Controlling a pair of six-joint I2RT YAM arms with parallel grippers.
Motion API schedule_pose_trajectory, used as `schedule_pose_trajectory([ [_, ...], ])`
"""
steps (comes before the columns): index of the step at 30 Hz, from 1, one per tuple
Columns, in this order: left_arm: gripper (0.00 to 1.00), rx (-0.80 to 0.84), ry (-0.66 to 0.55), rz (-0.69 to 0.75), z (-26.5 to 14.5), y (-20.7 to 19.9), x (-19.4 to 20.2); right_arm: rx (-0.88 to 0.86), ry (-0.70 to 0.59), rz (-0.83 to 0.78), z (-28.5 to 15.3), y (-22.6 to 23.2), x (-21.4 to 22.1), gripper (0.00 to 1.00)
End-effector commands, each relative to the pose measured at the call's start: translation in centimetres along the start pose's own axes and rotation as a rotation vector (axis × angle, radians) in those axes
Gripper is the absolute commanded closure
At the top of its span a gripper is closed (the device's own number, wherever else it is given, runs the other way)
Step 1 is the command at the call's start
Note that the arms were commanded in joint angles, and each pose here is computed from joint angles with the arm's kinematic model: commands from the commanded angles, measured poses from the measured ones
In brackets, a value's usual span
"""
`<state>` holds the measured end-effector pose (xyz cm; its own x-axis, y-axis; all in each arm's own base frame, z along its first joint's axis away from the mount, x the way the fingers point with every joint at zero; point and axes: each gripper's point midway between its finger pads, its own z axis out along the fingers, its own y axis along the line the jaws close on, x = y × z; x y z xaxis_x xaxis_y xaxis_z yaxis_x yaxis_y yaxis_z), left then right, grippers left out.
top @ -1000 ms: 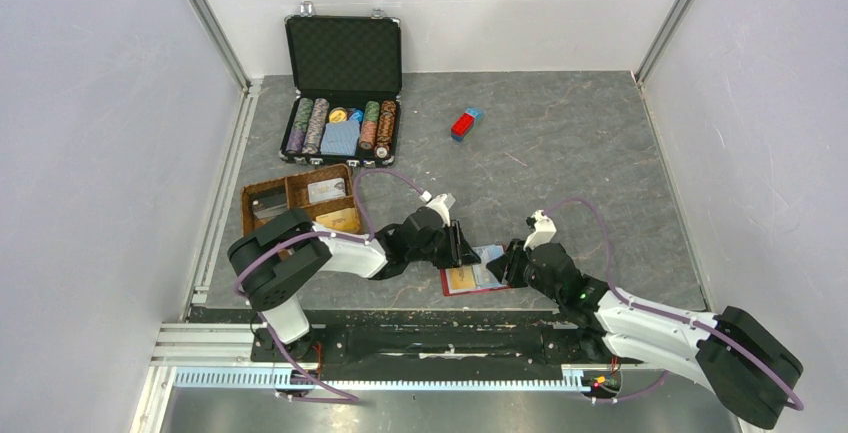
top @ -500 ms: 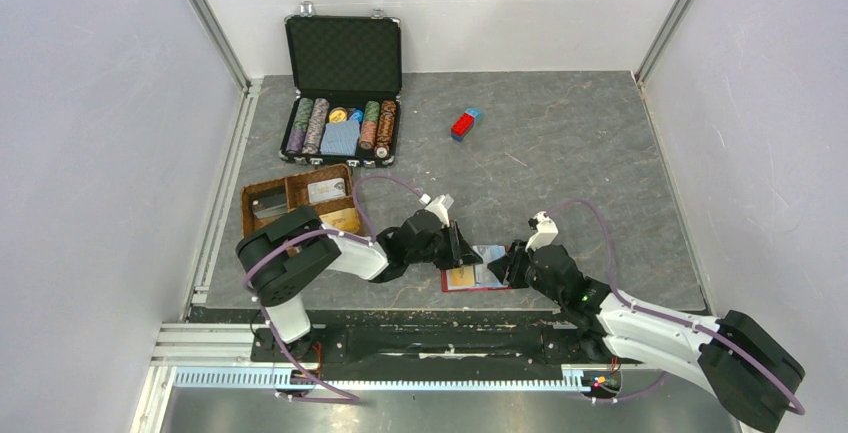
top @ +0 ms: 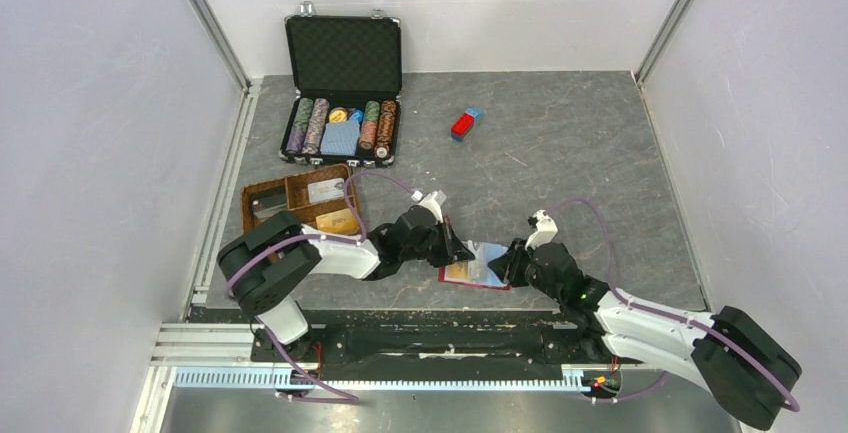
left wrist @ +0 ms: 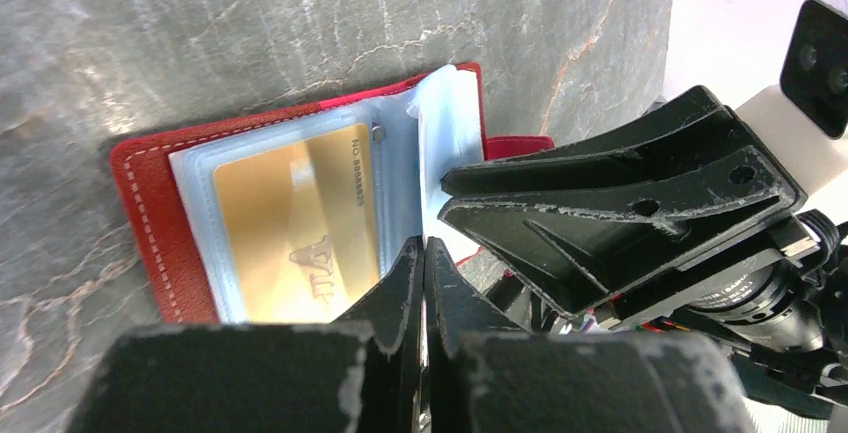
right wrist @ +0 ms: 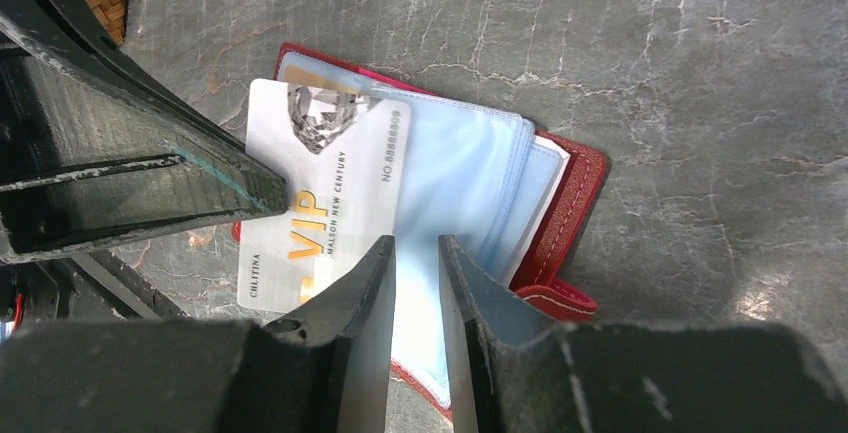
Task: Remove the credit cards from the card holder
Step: Remove the credit card from the card holder.
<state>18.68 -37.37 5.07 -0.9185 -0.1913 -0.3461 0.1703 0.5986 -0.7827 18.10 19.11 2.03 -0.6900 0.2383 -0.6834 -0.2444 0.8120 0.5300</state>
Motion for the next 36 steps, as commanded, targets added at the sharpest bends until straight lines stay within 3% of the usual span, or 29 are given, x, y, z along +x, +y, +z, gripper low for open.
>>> schedule_pose_trajectory([
  [1, 0.98, -0.014, -0.028, 0.058, -1.4, 0.3, -0.7, 0.156, 0.113, -0.057, -0.8, -4.4, 3.2, 0.74],
  [11, 0.98, -0.097, -0.081, 0.186, -7.4, 0.3, -3.3, 0.043, 0.073, -0.18, -0.4, -1.1, 0.0, 0.72],
  [18, 0.98, -0.111, -0.014, 0.346, -12.8, -2.4, -3.6, -0.196, -0.026, -0.353, -2.1, 4.3, -3.5, 0.67],
  [25, 0.98, 0.004, 0.117, 0.467, -16.5, -5.1, -1.4, -0.442, -0.037, -0.478, -4.1, 9.2, -4.4, 0.64],
  [32, 0.98, 0.149, 0.199, 0.539, -17.5, -6.2, 0.8, -0.839, 0.03, -0.484, -7.5, 13.9, -1.3, 0.59],
  [36, 0.98, 0.176, 0.26, 0.578, -17.5, -6.2, 1.6, -0.885, 0.0, -0.475, -8.2, 14.8, -1.8, 0.59],
])
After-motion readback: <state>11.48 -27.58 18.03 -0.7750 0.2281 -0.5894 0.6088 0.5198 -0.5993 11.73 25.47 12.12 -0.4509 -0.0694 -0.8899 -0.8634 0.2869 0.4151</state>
